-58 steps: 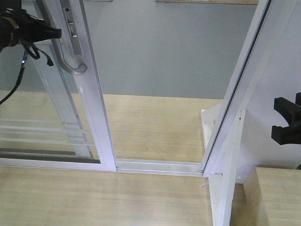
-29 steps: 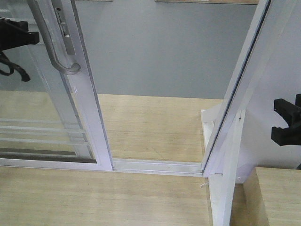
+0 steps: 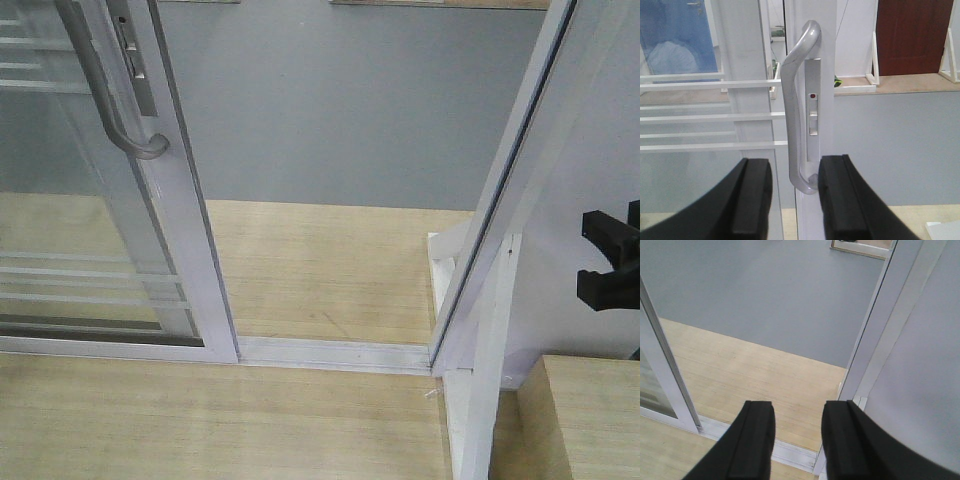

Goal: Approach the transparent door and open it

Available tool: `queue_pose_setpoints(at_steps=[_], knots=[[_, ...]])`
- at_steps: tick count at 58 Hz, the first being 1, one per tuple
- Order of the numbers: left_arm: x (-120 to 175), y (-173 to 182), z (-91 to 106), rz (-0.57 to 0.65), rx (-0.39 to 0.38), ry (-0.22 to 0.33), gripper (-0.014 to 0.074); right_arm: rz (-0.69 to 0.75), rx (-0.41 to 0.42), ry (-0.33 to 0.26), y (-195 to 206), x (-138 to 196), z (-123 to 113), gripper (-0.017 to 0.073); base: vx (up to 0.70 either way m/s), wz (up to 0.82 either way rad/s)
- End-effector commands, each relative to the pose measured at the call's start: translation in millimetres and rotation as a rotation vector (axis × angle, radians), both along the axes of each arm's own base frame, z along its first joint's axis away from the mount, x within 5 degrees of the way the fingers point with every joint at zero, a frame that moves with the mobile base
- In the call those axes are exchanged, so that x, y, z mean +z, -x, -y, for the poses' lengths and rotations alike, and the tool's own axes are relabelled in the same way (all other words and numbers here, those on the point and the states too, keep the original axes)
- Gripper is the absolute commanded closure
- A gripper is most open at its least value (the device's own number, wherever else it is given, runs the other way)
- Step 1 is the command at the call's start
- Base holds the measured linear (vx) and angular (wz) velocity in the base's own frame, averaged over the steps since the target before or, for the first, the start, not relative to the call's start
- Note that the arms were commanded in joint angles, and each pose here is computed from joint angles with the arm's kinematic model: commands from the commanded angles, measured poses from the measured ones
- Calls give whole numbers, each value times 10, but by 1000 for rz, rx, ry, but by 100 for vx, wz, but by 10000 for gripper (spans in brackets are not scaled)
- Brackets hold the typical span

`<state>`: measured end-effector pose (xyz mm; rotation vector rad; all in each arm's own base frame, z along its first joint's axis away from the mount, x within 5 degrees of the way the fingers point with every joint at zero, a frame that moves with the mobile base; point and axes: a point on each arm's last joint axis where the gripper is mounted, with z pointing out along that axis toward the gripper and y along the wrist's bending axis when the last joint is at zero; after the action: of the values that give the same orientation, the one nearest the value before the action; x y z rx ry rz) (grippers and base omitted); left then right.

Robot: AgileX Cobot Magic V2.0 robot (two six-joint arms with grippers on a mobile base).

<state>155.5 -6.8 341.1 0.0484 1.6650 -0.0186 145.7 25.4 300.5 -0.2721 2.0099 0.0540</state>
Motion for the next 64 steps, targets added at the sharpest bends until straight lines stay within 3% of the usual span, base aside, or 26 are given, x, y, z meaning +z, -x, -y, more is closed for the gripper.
queue_pose_setpoints(at_steps=[1, 13, 27, 49, 64], knots=[[180, 118, 8, 119, -12, 16, 228, 106, -1, -8, -24, 160, 2, 243, 0, 0], [179, 396, -11, 131, -5, 21, 273, 106, -1, -8, -24, 160, 2, 243, 0, 0], [-314, 843, -35, 191, -7, 26, 603, 107, -1, -9, -24, 160, 2, 243, 0, 0], [-1267, 1013, -23, 290, -34, 31, 600, 102, -1, -8, -23, 157, 2, 243, 0, 0], [-1422, 991, -32, 188, -22, 79, 599, 102, -1, -8, -23, 157, 2, 243, 0, 0]])
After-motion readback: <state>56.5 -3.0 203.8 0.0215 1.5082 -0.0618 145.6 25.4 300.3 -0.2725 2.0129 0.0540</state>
